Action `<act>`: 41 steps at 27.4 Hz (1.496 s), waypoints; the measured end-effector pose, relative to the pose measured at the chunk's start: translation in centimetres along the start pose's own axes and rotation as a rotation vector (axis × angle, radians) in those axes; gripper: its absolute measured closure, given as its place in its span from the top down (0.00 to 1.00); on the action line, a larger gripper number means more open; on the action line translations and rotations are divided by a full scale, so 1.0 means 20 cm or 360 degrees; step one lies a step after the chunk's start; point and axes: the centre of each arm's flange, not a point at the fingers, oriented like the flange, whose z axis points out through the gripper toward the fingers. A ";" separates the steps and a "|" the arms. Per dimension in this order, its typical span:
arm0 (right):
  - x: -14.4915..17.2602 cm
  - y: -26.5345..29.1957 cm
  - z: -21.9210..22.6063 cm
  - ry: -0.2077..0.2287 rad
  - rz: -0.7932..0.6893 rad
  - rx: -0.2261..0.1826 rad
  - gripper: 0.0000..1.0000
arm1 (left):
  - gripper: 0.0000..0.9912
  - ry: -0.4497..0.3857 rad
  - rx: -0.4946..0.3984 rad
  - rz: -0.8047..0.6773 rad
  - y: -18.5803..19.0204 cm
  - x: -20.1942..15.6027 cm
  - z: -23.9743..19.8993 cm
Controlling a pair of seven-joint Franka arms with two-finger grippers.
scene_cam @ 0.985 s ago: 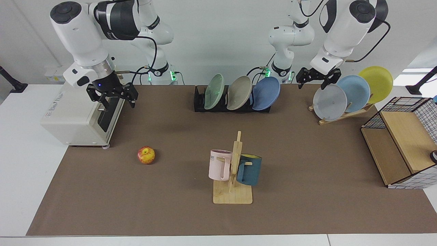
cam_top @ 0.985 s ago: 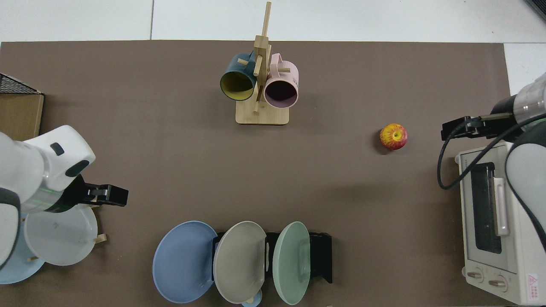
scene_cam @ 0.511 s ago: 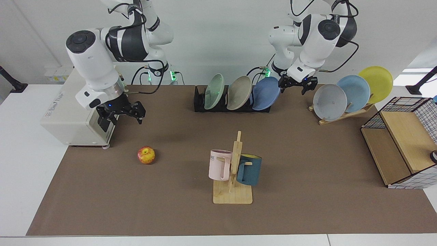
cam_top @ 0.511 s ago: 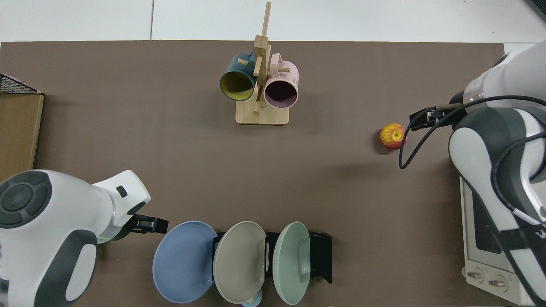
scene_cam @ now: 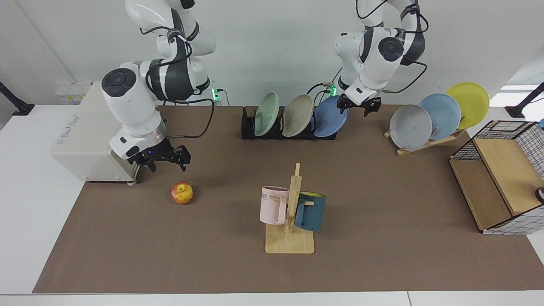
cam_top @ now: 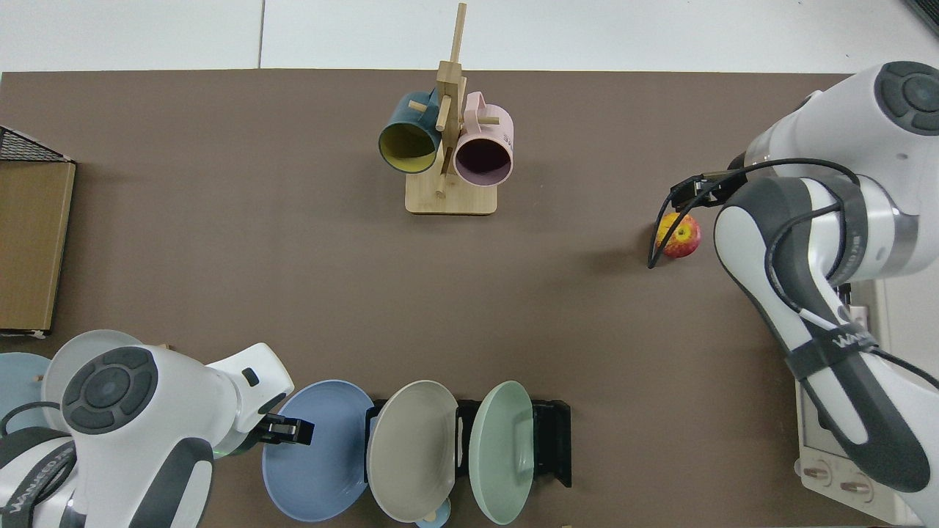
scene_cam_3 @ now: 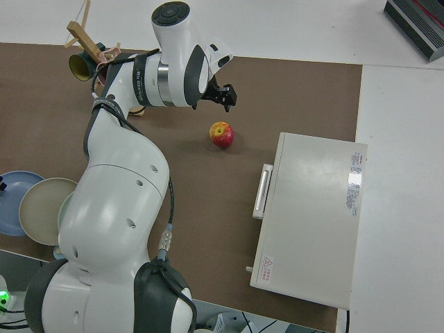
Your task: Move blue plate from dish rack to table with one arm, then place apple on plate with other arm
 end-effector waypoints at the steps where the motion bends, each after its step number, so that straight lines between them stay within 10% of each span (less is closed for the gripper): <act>1: 0.01 -0.01 0.03 -0.0001 -0.0003 -0.0001 1.00 | 0.84 -0.0003 -0.0001 -0.0001 0.00 0.00 0.00; 9: 0.01 -0.07 0.22 0.0025 -0.0028 -0.0002 1.00 | 0.33 -0.0011 0.0004 -0.0009 0.02 -0.01 0.01; 38: 0.00 -0.04 0.51 -0.0020 0.0025 -0.0019 1.00 | 0.22 -0.0035 0.0141 -0.0160 0.16 -0.06 -0.11; 41: 0.00 -0.02 0.53 -0.0036 0.0035 -0.0021 1.00 | 0.09 -0.0032 0.0169 -0.0160 0.15 -0.06 -0.13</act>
